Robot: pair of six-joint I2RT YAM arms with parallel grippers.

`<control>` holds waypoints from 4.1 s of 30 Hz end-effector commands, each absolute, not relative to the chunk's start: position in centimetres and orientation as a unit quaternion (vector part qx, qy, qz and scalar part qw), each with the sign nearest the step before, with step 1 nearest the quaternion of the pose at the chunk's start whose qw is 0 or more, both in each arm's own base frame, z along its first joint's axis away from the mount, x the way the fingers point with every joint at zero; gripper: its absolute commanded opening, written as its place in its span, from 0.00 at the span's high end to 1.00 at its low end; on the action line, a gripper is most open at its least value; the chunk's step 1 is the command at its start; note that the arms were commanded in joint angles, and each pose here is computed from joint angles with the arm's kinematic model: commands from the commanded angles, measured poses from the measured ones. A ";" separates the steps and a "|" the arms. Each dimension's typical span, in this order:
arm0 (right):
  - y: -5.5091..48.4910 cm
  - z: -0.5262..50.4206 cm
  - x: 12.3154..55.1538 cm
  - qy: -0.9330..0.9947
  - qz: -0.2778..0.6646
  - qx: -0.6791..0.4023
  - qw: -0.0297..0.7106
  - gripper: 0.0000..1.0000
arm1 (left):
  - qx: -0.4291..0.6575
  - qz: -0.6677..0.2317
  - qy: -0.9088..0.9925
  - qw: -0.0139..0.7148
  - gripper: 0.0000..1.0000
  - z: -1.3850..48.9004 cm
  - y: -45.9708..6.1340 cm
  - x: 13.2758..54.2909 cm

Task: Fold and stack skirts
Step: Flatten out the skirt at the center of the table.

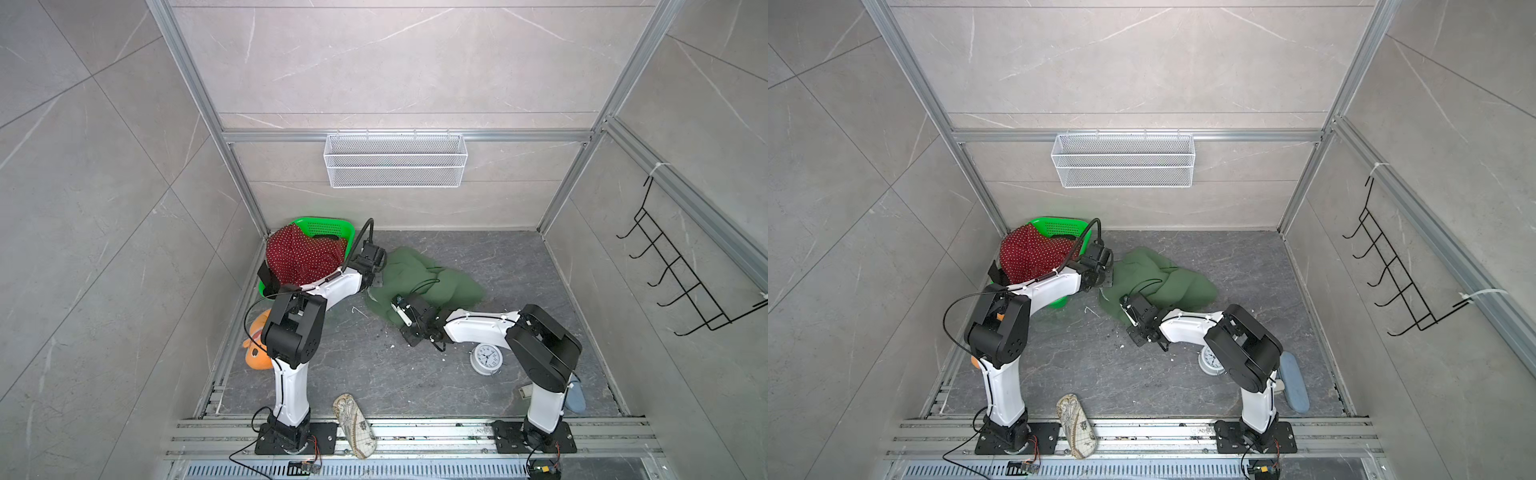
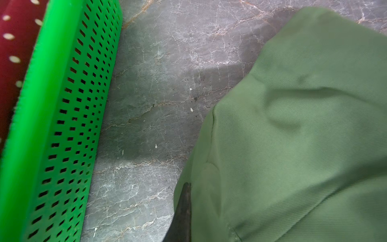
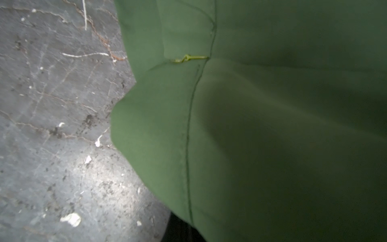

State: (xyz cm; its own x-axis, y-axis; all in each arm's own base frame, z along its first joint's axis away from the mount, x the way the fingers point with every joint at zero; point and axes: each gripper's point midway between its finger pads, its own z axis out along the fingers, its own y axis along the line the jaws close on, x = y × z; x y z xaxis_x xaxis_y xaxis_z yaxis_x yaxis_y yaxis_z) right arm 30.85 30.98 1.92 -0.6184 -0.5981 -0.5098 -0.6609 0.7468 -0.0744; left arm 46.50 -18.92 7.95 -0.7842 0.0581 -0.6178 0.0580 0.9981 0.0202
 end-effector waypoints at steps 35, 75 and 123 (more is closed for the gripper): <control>17.6 42.0 29.8 0.817 0.025 -0.220 0.532 1.00 | 0.040 -0.235 0.793 0.561 1.00 49.4 -19.0 40.1; 15.5 35.4 39.0 0.802 0.057 -0.211 0.556 1.00 | 0.113 -0.286 0.757 0.576 1.00 36.9 -23.8 47.6; 20.0 11.2 22.1 0.952 0.218 -0.160 0.142 0.45 | 0.155 -0.170 0.935 0.270 0.00 13.7 -21.9 30.9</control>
